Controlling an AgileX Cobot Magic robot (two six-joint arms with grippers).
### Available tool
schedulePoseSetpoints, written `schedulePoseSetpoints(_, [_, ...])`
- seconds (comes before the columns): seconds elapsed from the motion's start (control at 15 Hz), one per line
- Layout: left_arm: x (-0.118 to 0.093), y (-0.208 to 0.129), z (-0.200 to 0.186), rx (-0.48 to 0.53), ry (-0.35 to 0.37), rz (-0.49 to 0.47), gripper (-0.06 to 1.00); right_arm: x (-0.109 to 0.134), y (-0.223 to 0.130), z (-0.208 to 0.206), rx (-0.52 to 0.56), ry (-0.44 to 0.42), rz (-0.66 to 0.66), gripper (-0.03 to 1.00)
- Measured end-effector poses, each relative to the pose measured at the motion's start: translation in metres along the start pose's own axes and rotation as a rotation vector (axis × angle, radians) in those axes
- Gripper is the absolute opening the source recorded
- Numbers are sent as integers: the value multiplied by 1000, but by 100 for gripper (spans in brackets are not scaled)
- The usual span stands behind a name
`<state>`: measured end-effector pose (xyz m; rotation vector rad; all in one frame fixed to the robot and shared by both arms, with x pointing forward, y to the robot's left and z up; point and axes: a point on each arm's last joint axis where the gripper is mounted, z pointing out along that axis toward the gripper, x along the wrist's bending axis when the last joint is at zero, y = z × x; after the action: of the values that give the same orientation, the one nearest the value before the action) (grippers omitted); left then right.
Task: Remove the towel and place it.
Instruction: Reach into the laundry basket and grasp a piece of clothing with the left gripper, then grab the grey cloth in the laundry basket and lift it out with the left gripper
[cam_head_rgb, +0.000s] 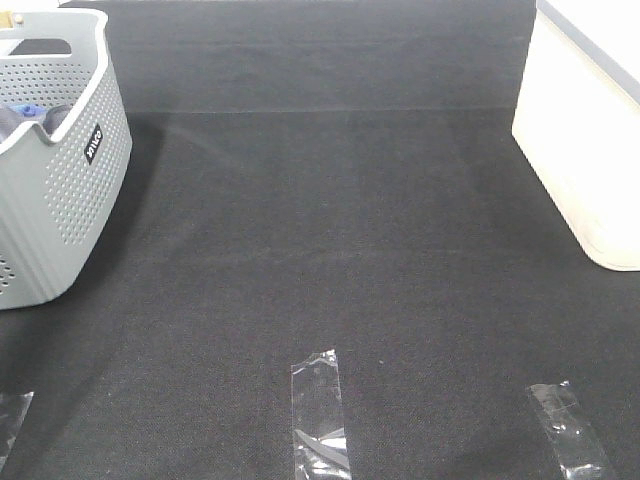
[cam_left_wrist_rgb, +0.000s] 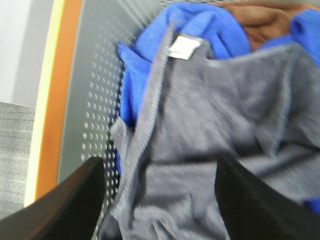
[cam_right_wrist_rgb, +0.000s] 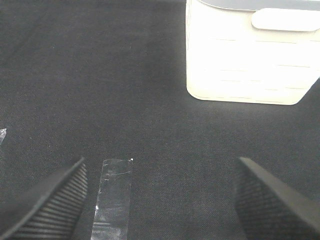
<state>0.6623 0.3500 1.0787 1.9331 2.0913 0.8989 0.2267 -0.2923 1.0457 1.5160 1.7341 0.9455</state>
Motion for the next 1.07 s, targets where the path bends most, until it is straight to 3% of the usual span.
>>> schedulePoseSetpoints(0.27, [14,11,50,42,28,-42,62,0,0,0,0,0,0,75])
schedulePoseSetpoints(0.73, [2,14,114,47,40,-4,62,0,0,0,0,0,0,75])
schedulePoseSetpoints(1.07, [-4,10,132,43,35,13,58,0,0,0,0,0,0,75])
